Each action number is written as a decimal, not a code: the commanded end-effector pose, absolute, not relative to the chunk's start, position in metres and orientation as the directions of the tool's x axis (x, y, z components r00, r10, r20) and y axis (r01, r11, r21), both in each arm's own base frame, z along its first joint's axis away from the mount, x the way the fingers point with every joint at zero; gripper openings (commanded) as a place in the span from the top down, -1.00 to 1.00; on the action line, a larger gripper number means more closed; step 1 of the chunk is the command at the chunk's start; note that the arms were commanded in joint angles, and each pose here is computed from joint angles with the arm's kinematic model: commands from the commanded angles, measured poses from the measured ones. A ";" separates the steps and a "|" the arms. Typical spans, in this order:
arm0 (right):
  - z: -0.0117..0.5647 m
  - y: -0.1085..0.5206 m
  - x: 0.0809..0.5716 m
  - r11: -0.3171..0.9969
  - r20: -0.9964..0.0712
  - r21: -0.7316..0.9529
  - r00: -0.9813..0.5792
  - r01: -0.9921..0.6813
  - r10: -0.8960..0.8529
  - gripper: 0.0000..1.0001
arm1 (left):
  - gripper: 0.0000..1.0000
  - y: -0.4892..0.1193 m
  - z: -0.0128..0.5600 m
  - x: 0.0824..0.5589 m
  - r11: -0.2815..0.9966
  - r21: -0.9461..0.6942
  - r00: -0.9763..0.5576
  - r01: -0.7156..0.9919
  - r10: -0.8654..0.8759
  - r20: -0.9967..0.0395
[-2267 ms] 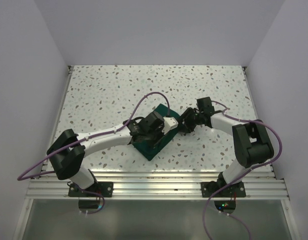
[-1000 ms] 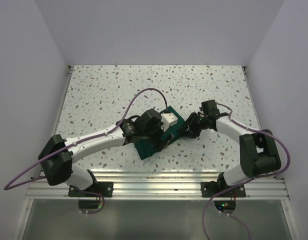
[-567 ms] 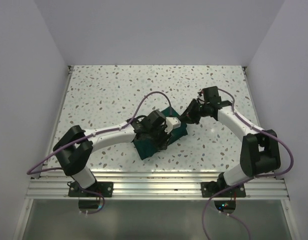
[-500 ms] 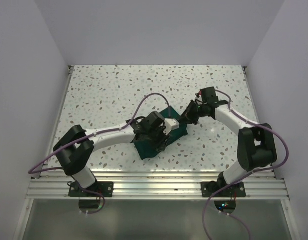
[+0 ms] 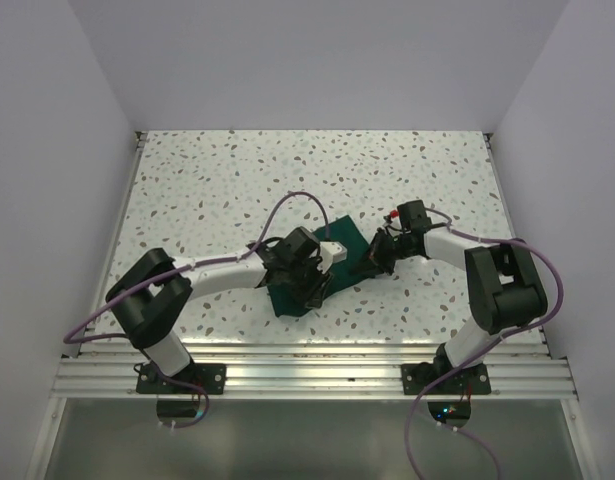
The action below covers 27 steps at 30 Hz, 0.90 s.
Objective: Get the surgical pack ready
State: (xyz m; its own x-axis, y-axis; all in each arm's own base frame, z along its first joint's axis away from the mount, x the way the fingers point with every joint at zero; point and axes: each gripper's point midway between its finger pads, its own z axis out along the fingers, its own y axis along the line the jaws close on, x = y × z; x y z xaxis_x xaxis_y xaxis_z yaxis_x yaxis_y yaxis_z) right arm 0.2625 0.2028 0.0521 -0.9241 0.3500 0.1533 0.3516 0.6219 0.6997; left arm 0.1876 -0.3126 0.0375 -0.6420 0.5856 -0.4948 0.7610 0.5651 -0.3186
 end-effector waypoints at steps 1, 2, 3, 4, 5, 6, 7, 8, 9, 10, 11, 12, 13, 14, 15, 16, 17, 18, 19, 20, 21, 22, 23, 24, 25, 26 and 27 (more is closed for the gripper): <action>0.040 0.192 0.257 0.685 0.113 0.655 -0.937 0.320 0.331 1.00 | 0.20 -0.298 0.028 0.195 0.619 -0.294 -0.675 0.728 0.576 -0.461; 0.043 0.191 0.257 0.694 0.095 0.654 -0.943 0.302 0.320 1.00 | 0.16 -0.294 0.027 0.198 0.632 -0.287 -0.683 0.720 0.570 -0.457; 0.049 0.190 0.259 0.700 0.073 0.656 -0.947 0.282 0.313 1.00 | 0.15 -0.291 0.026 0.201 0.644 -0.277 -0.687 0.713 0.566 -0.456; 0.053 0.189 0.259 0.709 0.069 0.648 -0.948 0.279 0.310 1.00 | 0.15 -0.289 0.023 0.202 0.649 -0.279 -0.693 0.708 0.565 -0.448; 0.054 0.187 0.260 0.718 0.058 0.640 -0.949 0.274 0.311 1.00 | 0.14 -0.286 0.022 0.207 0.658 -0.278 -0.701 0.699 0.557 -0.444; 0.052 0.186 0.261 0.727 0.050 0.635 -0.953 0.261 0.298 1.00 | 0.14 -0.285 0.020 0.208 0.661 -0.280 -0.705 0.696 0.556 -0.440; 0.052 0.185 0.260 0.731 0.058 0.628 -0.953 0.266 0.297 1.00 | 0.13 -0.284 0.018 0.210 0.662 -0.279 -0.706 0.695 0.557 -0.438; 0.050 0.186 0.259 0.730 0.066 0.629 -0.954 0.267 0.292 1.00 | 0.10 -0.286 0.019 0.214 0.663 -0.280 -0.706 0.694 0.552 -0.444; 0.048 0.187 0.257 0.728 0.078 0.628 -0.953 0.275 0.292 1.00 | 0.10 -0.286 0.019 0.216 0.663 -0.280 -0.705 0.695 0.551 -0.446; 0.045 0.188 0.256 0.723 0.086 0.632 -0.952 0.279 0.292 1.00 | 0.10 -0.286 0.016 0.218 0.661 -0.278 -0.705 0.697 0.558 -0.439; 0.045 0.188 0.255 0.719 0.090 0.635 -0.952 0.282 0.293 1.00 | 0.10 -0.289 0.019 0.222 0.658 -0.277 -0.700 0.700 0.555 -0.449; 0.045 0.189 0.254 0.716 0.091 0.640 -0.953 0.279 0.290 1.00 | 0.10 -0.290 0.019 0.224 0.654 -0.281 -0.699 0.702 0.557 -0.450; 0.046 0.189 0.253 0.715 0.090 0.643 -0.953 0.276 0.288 1.00 | 0.10 -0.292 0.019 0.227 0.653 -0.283 -0.699 0.703 0.557 -0.449; 0.047 0.189 0.253 0.713 0.088 0.645 -0.954 0.273 0.286 1.00 | 0.10 -0.294 0.019 0.227 0.650 -0.289 -0.699 0.703 0.556 -0.450; 0.047 0.189 0.252 0.716 0.083 0.647 -0.957 0.263 0.276 1.00 | 0.10 -0.295 0.020 0.229 0.647 -0.295 -0.699 0.703 0.555 -0.451; 0.049 0.190 0.251 0.710 0.084 0.656 -0.960 0.256 0.269 1.00 | 0.09 -0.297 0.019 0.230 0.646 -0.299 -0.701 0.703 0.554 -0.449; 0.052 0.191 0.250 0.707 0.078 0.666 -0.964 0.239 0.253 1.00 | 0.09 -0.298 0.020 0.230 0.642 -0.305 -0.701 0.704 0.555 -0.449; 0.054 0.191 0.249 0.709 0.077 0.665 -0.966 0.234 0.247 1.00 | 0.10 -0.299 0.020 0.231 0.642 -0.307 -0.702 0.703 0.554 -0.449; 0.060 0.191 0.250 0.708 0.060 0.672 -0.969 0.218 0.241 1.00 | 0.08 -0.300 0.022 0.232 0.641 -0.304 -0.698 0.705 0.553 -0.455; 0.061 0.191 0.250 0.711 0.049 0.673 -0.972 0.203 0.231 1.00 | 0.07 -0.300 0.022 0.234 0.642 -0.303 -0.699 0.704 0.551 -0.456; 0.064 0.190 0.251 0.715 0.044 0.671 -0.973 0.197 0.227 1.00 | 0.07 -0.299 0.021 0.235 0.644 -0.302 -0.700 0.703 0.550 -0.455; 0.065 0.190 0.250 0.715 0.051 0.671 -0.974 0.197 0.221 1.00 | 0.06 -0.297 0.019 0.236 0.647 -0.305 -0.704 0.699 0.549 -0.452; 0.066 0.190 0.248 0.714 0.053 0.673 -0.976 0.193 0.213 1.00 | 0.06 -0.297 0.017 0.236 0.643 -0.312 -0.705 0.699 0.549 -0.449; 0.066 0.191 0.246 0.709 0.059 0.678 -0.976 0.193 0.210 1.00 | 0.06 -0.297 0.015 0.237 0.645 -0.317 -0.710 0.695 0.547 -0.443; 0.068 0.192 0.244 0.705 0.059 0.685 -0.979 0.183 0.197 1.00 | 0.05 -0.296 0.014 0.239 0.649 -0.323 -0.716 0.689 0.541 -0.441; 0.070 0.191 0.243 0.708 0.051 0.684 -0.980 0.174 0.191 1.00 | 0.06 -0.297 0.014 0.240 0.646 -0.334 -0.719 0.687 0.536 -0.441; 0.069 0.189 0.240 0.715 0.058 0.677 -0.981 0.175 0.185 1.00 | 0.06 -0.297 0.013 0.241 0.646 -0.338 -0.722 0.684 0.533 -0.442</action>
State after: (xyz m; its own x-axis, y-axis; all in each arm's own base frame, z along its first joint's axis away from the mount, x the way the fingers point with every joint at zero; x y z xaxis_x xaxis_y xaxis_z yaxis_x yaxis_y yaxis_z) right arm 0.2479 0.1925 0.0566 -0.9699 0.2299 0.0799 0.2222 0.7025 0.6761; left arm 0.2234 -0.3042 0.0282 -0.7229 0.5316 -0.4415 0.6866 0.6244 -0.3723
